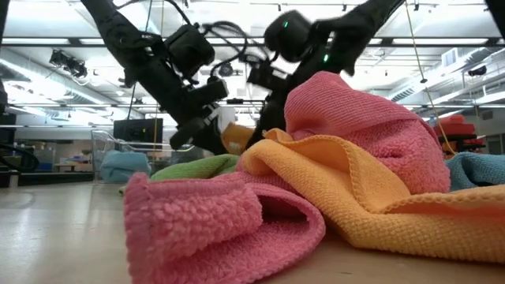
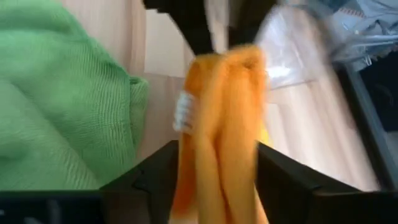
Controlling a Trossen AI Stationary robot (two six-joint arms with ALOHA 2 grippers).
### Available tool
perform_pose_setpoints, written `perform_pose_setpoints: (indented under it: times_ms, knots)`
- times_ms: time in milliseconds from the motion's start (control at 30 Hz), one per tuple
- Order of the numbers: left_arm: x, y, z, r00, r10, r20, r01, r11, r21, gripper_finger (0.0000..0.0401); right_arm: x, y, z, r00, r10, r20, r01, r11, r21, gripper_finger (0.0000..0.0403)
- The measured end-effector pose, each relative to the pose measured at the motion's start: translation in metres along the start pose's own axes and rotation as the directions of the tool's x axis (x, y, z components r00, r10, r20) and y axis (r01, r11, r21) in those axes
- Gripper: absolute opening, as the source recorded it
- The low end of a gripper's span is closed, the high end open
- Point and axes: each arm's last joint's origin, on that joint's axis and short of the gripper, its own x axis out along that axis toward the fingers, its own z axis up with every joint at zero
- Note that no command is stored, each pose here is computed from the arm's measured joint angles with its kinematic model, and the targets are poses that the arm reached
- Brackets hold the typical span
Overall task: Fold microfiber towels
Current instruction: Stack the top orange microfiber towel on top of the blue microfiber towel
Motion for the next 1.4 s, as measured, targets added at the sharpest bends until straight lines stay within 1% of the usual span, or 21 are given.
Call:
perform_pose_setpoints:
  times_ms: [67,167,333,400,433,533,567,633,700,767,833,900,1100,1167,1233,1300,1400]
  knots:
    - [-0.007,0.004,0.003,1.000,0.026,0.008,-0.026,1.000,-0.003,0.0023,-0.015,-0.005,0.002,1.000,0.006,-0.029,-0.005,1.000,0.012,0.0220]
    - [-0.021,0.009,0.008,0.998,0.064,0.019,-0.064,0.998,-0.004,0.0023,-0.035,-0.011,0.003,0.997,-0.004,-0.074,0.007,0.999,0.043,0.0232]
    - [-0.042,0.015,0.014,0.995,0.096,0.032,-0.096,0.995,-0.002,0.0023,-0.060,-0.019,0.002,0.989,-0.052,-0.136,0.063,0.995,0.082,0.0233]
    - [-0.052,0.017,0.013,0.994,0.112,0.013,-0.112,0.994,0.002,0.0023,-0.066,-0.021,0.000,0.984,-0.066,-0.167,0.083,0.992,0.096,0.0231]
    - [-0.055,0.018,0.015,0.992,0.125,0.018,-0.125,0.992,-0.001,0.0023,-0.067,-0.021,-0.002,0.980,-0.074,-0.186,0.093,0.991,0.097,0.0231]
    - [-0.069,0.021,0.013,0.987,0.161,-0.020,-0.161,0.987,0.002,0.0023,-0.067,-0.021,-0.005,0.973,-0.092,-0.210,0.115,0.988,0.099,0.0230]
    - [-0.072,0.022,0.014,0.984,0.175,-0.018,-0.175,0.985,-0.002,0.0023,-0.067,-0.021,-0.006,0.973,-0.093,-0.210,0.116,0.988,0.099,0.0230]
    - [-0.082,0.022,0.011,0.980,0.194,-0.054,-0.194,0.981,-0.001,0.0023,-0.066,-0.020,-0.008,0.972,-0.097,-0.213,0.120,0.988,0.098,0.0230]
    - [-0.089,0.023,0.012,0.974,0.219,-0.055,-0.220,0.975,-0.022,0.0023,-0.065,-0.021,-0.010,0.968,-0.115,-0.222,0.139,0.986,0.097,0.0230]
    - [-0.096,0.023,0.007,0.966,0.236,-0.103,-0.240,0.970,-0.034,0.0023,-0.065,-0.021,-0.010,0.966,-0.129,-0.225,0.153,0.984,0.094,0.0229]
    - [-0.102,0.024,0.008,0.957,0.260,-0.131,-0.270,0.961,-0.064,0.0023,-0.065,-0.023,-0.010,0.965,-0.135,-0.225,0.160,0.982,0.099,0.0229]
    - [-0.109,0.023,0.006,0.934,0.293,-0.202,-0.312,0.948,-0.067,0.0023,-0.065,-0.023,-0.010,0.966,-0.139,-0.220,0.165,0.981,0.102,0.0229]
    - [-0.124,0.032,0.013,0.865,0.364,-0.345,-0.426,0.896,-0.126,0.0023,-0.064,-0.025,-0.008,0.968,-0.146,-0.202,0.166,0.983,0.082,0.0229]
    - [-0.129,0.036,0.011,0.831,0.387,-0.401,-0.467,0.876,-0.123,0.0023,-0.064,-0.026,-0.007,0.970,-0.149,-0.193,0.166,0.984,0.072,0.0229]
    - [-0.130,0.041,0.011,0.797,0.423,-0.432,-0.519,0.845,-0.130,0.0023,-0.064,-0.027,-0.007,0.970,-0.150,-0.193,0.164,0.985,0.060,0.0229]
    - [-0.132,0.045,0.004,0.752,0.438,-0.492,-0.551,0.828,-0.105,0.0023,-0.063,-0.028,-0.007,0.970,-0.150,-0.192,0.164,0.985,0.058,0.0229]
    - [-0.127,0.056,-0.003,0.698,0.461,-0.549,-0.613,0.780,-0.125,0.0031,-0.063,-0.029,-0.007,0.970,-0.152,-0.189,0.166,0.984,0.061,0.0229]
